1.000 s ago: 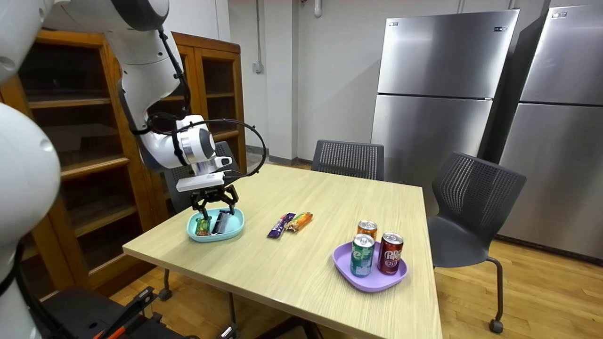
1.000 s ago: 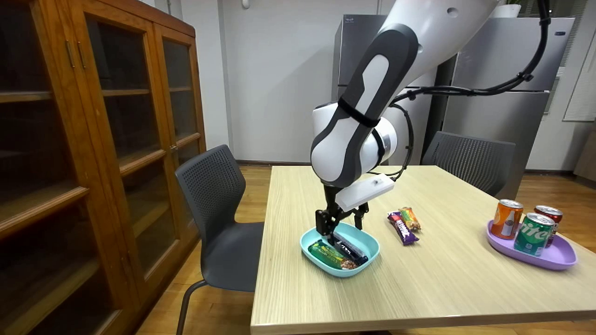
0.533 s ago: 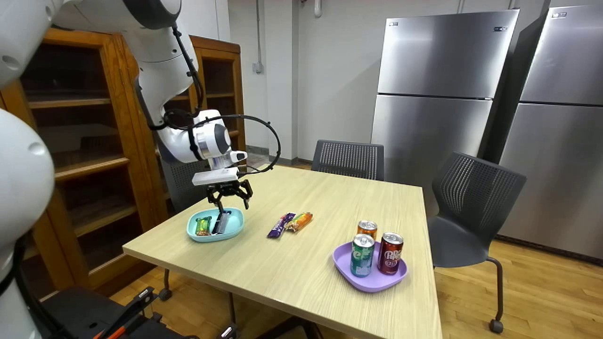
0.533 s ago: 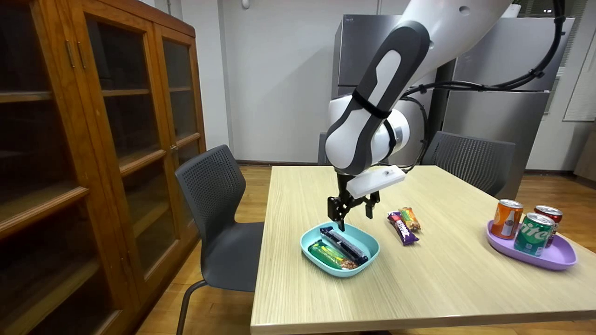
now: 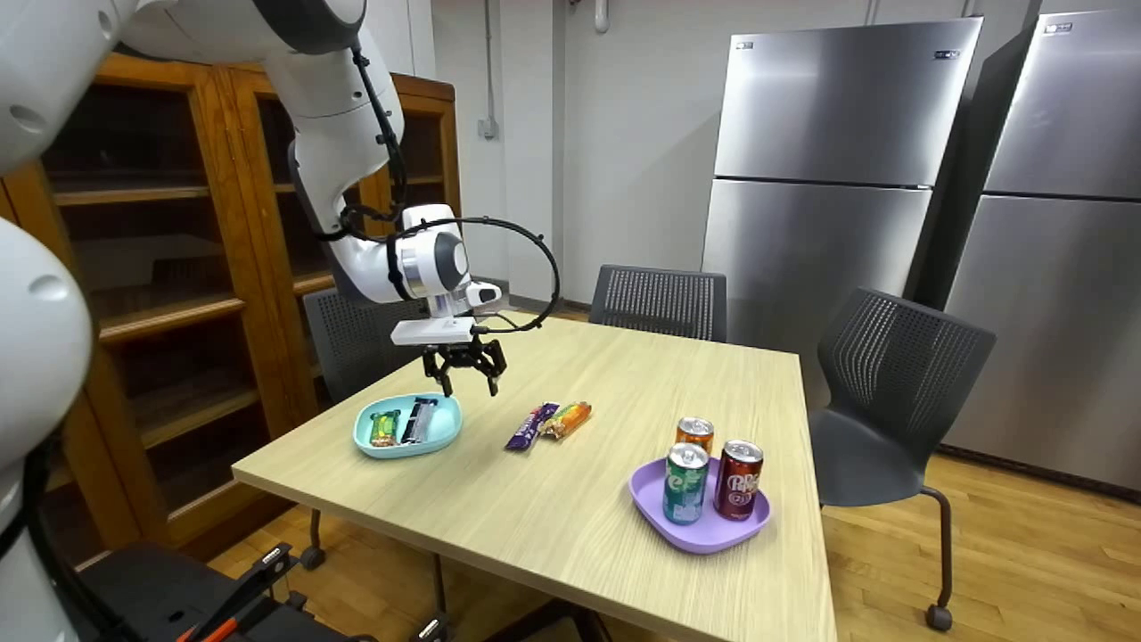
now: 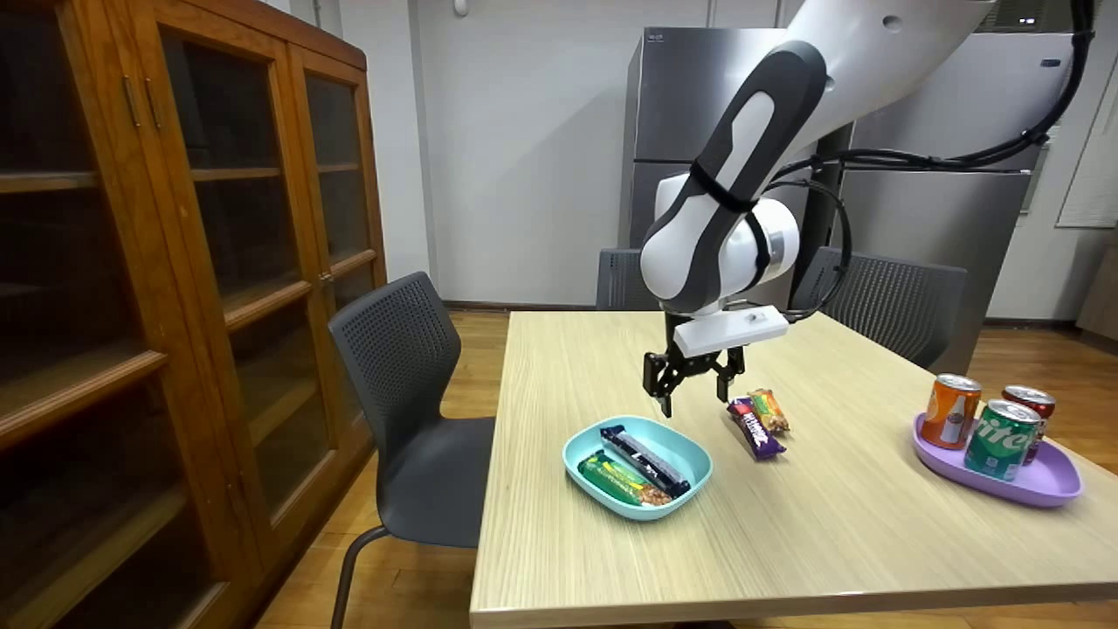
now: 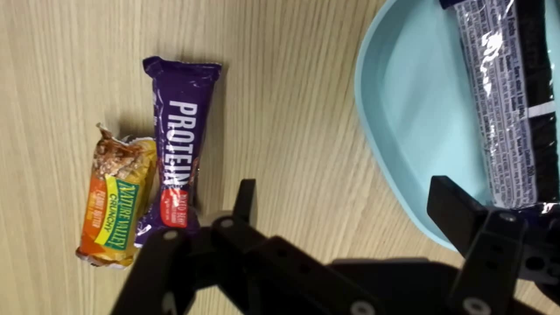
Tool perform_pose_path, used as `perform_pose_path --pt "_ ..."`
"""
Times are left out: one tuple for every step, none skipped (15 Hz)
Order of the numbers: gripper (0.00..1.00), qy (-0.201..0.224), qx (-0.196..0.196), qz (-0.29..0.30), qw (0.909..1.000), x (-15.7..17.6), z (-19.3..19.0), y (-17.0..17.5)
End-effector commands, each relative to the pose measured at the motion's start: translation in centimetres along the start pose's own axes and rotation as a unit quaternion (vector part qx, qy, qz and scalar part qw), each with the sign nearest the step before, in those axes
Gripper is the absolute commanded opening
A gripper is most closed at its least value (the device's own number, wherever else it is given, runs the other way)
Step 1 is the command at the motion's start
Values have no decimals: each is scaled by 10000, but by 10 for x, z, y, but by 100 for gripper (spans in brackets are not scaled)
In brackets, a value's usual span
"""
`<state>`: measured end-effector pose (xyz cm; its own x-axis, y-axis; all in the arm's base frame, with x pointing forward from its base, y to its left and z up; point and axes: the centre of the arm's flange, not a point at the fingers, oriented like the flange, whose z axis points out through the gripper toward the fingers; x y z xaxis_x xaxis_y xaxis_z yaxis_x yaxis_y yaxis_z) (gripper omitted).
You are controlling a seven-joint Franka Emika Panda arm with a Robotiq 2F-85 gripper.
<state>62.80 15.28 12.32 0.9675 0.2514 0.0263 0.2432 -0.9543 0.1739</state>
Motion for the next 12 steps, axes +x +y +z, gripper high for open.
perform_pose_path --pt "100 14 80 593 9982 10 3 20" --pt "100 -2 98 706 9975 11 4 25" --pt "100 -16 118 833 9965 12 7 31" --pt "100 -28 148 969 9952 13 9 35" --pt "100 3 148 1149 9933 14 11 39" --pt "100 -9 177 1263 9918 15 14 43" --pt "100 8 170 1401 9900 17 17 46" --pt "100 13 170 1501 9885 19 20 49" --pt "100 5 174 1585 9872 20 23 53" --pt "100 -2 161 1655 9861 22 25 57" --pt "100 -16 161 1716 9850 23 28 61" --pt "100 -16 157 1764 9842 24 30 65"
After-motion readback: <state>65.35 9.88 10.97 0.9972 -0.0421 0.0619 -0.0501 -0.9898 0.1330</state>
